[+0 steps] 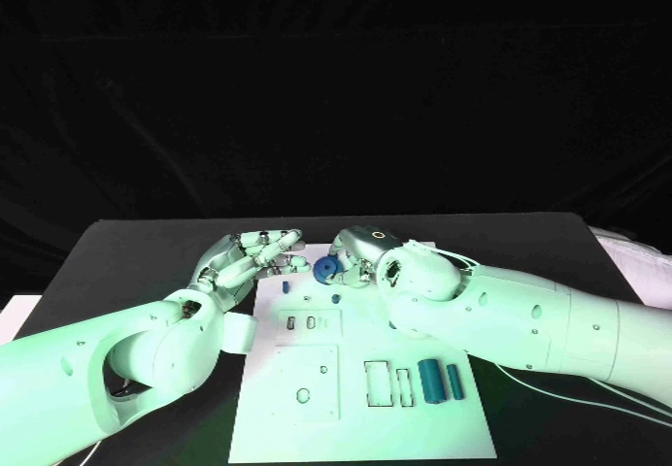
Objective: Assemble the parts on the task board
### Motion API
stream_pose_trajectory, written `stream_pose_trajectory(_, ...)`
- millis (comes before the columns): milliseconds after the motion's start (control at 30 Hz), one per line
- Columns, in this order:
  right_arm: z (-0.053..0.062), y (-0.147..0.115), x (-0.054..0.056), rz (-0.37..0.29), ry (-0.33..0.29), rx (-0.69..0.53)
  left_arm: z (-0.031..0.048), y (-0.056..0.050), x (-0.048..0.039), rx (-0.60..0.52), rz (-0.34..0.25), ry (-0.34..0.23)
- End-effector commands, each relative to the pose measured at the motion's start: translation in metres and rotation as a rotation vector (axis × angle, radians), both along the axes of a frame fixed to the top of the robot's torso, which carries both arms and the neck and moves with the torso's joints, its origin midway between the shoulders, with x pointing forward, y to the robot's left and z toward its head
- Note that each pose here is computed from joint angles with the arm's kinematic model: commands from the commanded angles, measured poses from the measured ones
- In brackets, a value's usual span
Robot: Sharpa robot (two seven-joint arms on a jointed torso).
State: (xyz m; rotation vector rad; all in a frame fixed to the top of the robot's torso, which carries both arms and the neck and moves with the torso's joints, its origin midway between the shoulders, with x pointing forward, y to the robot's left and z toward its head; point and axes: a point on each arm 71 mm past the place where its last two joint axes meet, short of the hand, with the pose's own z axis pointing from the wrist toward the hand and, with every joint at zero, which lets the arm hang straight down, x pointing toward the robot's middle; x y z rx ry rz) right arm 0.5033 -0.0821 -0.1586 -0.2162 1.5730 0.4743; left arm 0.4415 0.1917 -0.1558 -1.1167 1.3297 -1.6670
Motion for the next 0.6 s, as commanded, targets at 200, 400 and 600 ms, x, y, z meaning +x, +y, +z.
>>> stream_pose_trajectory(200, 0.002, -0.007, -0.003, 0.011, -0.006, 0.029, 0.0013, -0.001, -0.0005, -0.011, -0.019, -0.004)
stream_pose_trajectory(400, 0.001, -0.01, -0.004, 0.018, 0.025, 0.048, 0.0014, -0.001, -0.0006, -0.01, -0.018, -0.003)
stream_pose_trajectory(600, -0.001, -0.004, -0.005, 0.034, 0.073, 0.056, 0.0013, -0.001, -0.0006, -0.01, -0.018, -0.003)
